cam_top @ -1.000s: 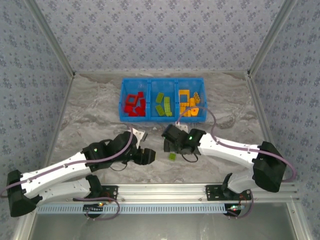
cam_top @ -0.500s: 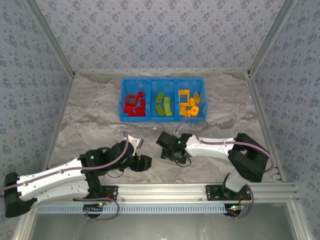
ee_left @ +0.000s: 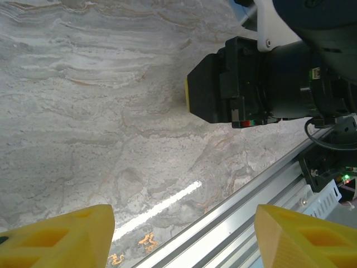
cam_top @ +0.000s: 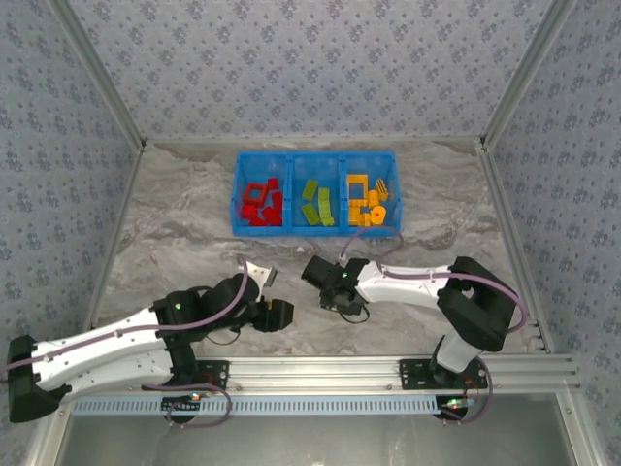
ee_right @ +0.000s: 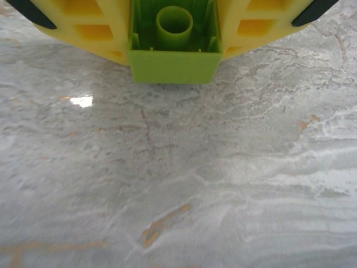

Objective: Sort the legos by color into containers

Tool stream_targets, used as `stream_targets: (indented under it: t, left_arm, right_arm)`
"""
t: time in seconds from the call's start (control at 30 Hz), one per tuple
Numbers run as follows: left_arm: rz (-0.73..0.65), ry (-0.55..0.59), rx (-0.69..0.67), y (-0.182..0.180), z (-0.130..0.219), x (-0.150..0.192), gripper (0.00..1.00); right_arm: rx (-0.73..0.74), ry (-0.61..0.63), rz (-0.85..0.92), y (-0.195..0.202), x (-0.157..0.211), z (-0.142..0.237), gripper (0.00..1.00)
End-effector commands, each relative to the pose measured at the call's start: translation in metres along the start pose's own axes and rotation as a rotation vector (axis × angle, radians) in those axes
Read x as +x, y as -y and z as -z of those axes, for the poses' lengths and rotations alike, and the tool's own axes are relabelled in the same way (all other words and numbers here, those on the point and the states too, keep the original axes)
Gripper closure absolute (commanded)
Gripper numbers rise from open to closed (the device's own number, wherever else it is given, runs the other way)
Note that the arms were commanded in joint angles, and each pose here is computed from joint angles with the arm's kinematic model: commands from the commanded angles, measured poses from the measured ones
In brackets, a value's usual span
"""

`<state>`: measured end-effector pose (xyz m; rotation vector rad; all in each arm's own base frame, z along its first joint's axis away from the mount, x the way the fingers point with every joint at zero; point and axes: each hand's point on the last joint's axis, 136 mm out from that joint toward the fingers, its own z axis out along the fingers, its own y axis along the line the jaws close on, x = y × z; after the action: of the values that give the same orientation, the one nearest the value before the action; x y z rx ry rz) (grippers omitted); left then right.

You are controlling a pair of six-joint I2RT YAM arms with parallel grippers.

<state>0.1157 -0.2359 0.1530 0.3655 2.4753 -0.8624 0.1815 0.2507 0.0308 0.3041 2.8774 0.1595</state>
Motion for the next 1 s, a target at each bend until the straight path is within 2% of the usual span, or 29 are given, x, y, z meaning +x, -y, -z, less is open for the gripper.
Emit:
stream_targets:
  t: [0.0, 0.13, 0.23, 0.4, 0.5, 0.6, 0.73, 0.97]
  left_arm:
    - [0.011, 0.116, 0.022, 0.014, 0.023, -0.030, 0.32]
    - [0.006, 0.244, -0.030, 0.014, 0.053, -0.064, 0.30]
    - [0.005, 0.285, -0.061, 0.017, 0.068, -0.090, 0.28]
    - [0.057, 0.309, -0.103, 0.016, 0.073, -0.127, 0.28]
    - [0.107, 0.332, -0.120, 0.009, 0.074, -0.146, 0.28]
    - [0.123, 0.352, -0.116, 0.010, 0.073, -0.157, 0.28]
    - [0.125, 0.343, -0.121, 0.009, 0.070, -0.160, 0.28]
    - [0.135, 0.346, -0.120, 0.005, 0.068, -0.157, 0.28]
  right_arm:
    - [0.024, 0.134, 0.084, -0.001, -0.030, 0.037, 0.68]
    - [-0.057, 0.260, 0.183, -0.027, -0.085, 0.081, 0.68]
    - [-0.162, 0.284, 0.243, -0.059, -0.128, 0.101, 0.68]
    - [-0.364, 0.240, 0.296, -0.109, -0.187, 0.096, 0.68]
    - [-0.485, 0.186, 0.346, -0.131, -0.211, 0.081, 0.68]
    - [-0.526, 0.119, 0.352, -0.141, -0.227, 0.058, 0.69]
    - [-0.534, 0.021, 0.345, -0.144, -0.227, 0.026, 0.69]
    - [-0.505, -0.039, 0.357, -0.143, -0.217, -0.005, 0.65]
